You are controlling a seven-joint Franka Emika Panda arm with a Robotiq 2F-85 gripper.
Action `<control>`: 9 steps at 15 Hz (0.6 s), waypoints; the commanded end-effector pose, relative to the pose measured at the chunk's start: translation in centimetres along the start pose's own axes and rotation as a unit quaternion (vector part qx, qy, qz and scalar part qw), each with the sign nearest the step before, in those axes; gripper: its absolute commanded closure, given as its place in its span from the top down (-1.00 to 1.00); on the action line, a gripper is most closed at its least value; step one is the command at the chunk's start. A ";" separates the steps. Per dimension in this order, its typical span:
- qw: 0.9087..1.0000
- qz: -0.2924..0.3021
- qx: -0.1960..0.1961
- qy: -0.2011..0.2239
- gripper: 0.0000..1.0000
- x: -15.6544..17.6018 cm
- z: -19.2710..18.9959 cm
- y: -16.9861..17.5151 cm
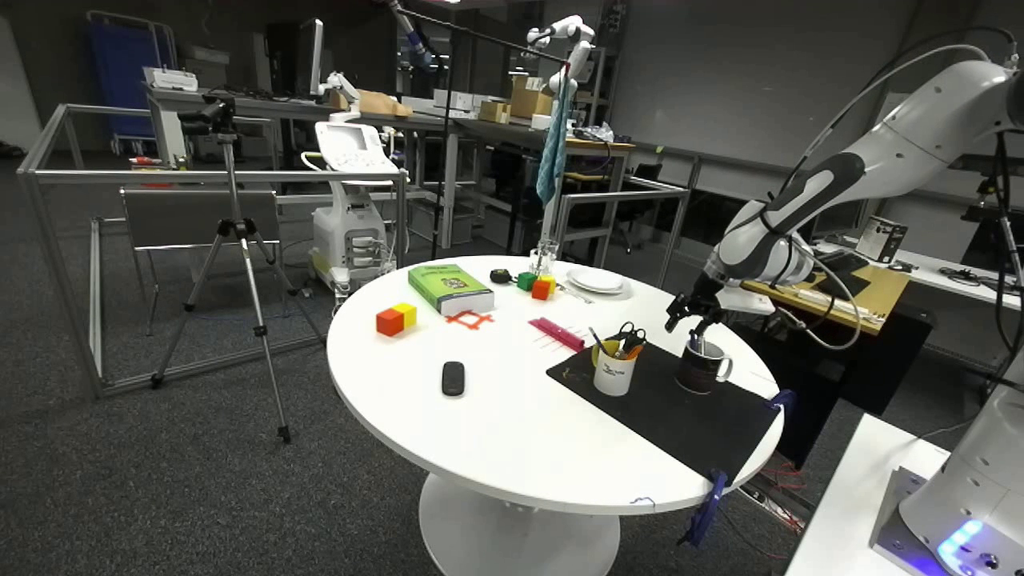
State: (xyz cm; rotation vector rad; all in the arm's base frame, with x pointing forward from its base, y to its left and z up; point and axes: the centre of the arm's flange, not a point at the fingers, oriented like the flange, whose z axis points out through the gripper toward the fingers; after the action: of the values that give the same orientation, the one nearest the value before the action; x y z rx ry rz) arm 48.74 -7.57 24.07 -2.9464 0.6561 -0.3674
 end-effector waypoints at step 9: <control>1.000 -0.019 0.000 0.006 1.00 0.6 0.8 0.0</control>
State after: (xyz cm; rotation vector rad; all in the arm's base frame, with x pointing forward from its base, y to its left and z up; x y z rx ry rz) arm 48.91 -7.12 23.87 -2.9500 0.6360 -0.3623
